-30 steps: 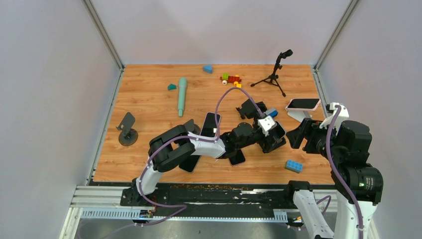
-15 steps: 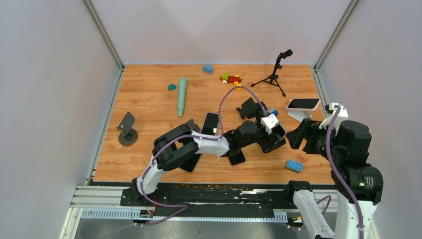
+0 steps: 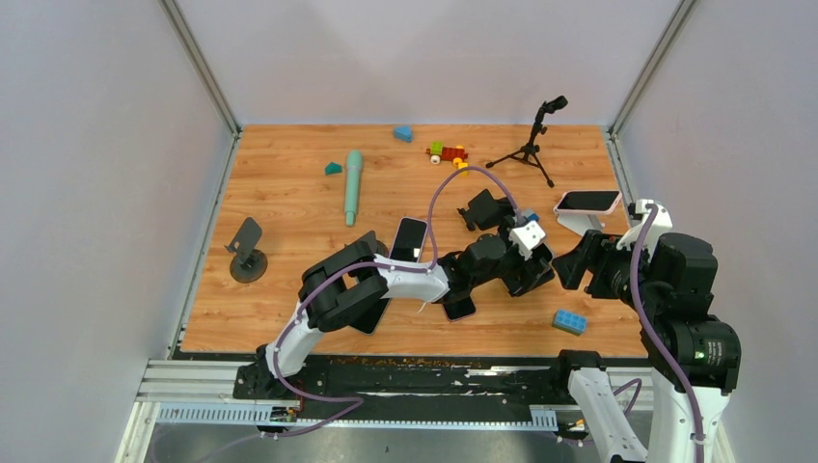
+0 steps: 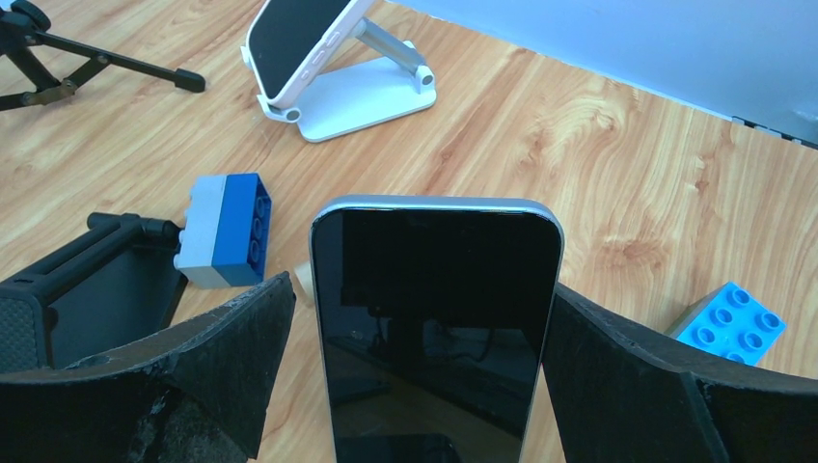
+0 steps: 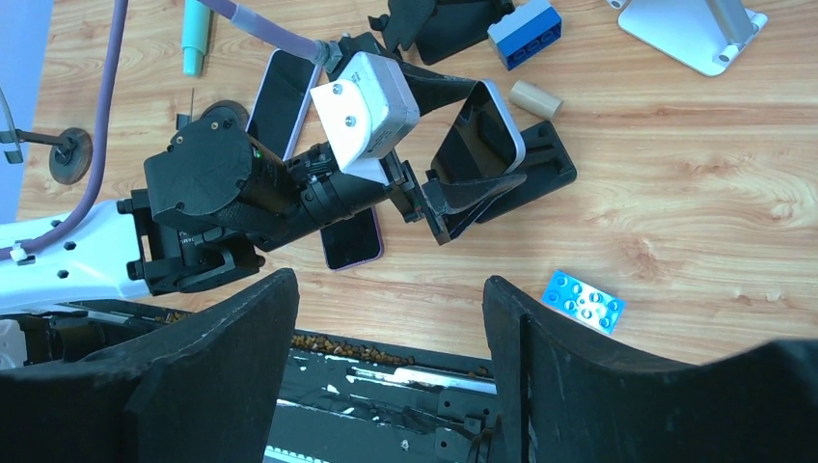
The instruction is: Remove the phone from the phone stand
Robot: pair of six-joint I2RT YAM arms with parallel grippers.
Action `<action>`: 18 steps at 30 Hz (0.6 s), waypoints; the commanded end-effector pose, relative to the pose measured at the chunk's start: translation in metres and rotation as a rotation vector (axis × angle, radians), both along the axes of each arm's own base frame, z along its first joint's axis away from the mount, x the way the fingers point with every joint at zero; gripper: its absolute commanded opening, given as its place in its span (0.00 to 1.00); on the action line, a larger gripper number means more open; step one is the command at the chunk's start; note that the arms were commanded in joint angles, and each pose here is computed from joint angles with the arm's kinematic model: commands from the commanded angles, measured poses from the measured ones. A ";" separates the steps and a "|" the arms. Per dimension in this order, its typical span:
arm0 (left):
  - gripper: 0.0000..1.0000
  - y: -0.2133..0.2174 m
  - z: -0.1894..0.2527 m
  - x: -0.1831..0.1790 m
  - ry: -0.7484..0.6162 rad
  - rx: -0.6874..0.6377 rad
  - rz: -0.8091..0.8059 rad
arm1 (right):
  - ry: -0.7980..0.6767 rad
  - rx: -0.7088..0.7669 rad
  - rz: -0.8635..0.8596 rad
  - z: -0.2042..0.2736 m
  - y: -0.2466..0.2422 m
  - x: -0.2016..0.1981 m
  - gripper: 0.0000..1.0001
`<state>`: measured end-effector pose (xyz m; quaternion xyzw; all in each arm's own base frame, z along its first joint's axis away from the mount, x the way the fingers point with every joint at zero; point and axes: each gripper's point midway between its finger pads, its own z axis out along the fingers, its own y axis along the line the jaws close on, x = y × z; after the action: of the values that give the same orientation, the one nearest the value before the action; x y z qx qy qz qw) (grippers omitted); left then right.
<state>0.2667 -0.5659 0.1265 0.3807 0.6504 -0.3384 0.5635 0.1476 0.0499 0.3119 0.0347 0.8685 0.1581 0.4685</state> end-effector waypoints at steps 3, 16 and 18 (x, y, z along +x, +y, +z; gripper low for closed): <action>0.96 -0.004 0.008 0.012 -0.005 -0.020 0.046 | -0.023 0.022 0.027 0.005 0.006 0.003 0.71; 0.69 -0.011 0.016 -0.002 0.058 -0.071 -0.018 | -0.047 0.048 0.031 0.013 0.010 0.005 0.71; 0.64 -0.011 0.021 -0.006 0.068 -0.088 -0.031 | -0.054 0.048 0.024 0.015 0.009 0.006 0.71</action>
<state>0.2642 -0.5693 0.1265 0.3702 0.6596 -0.3528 0.5508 0.1466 0.0563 0.3130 0.0325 0.8669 0.1766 0.4650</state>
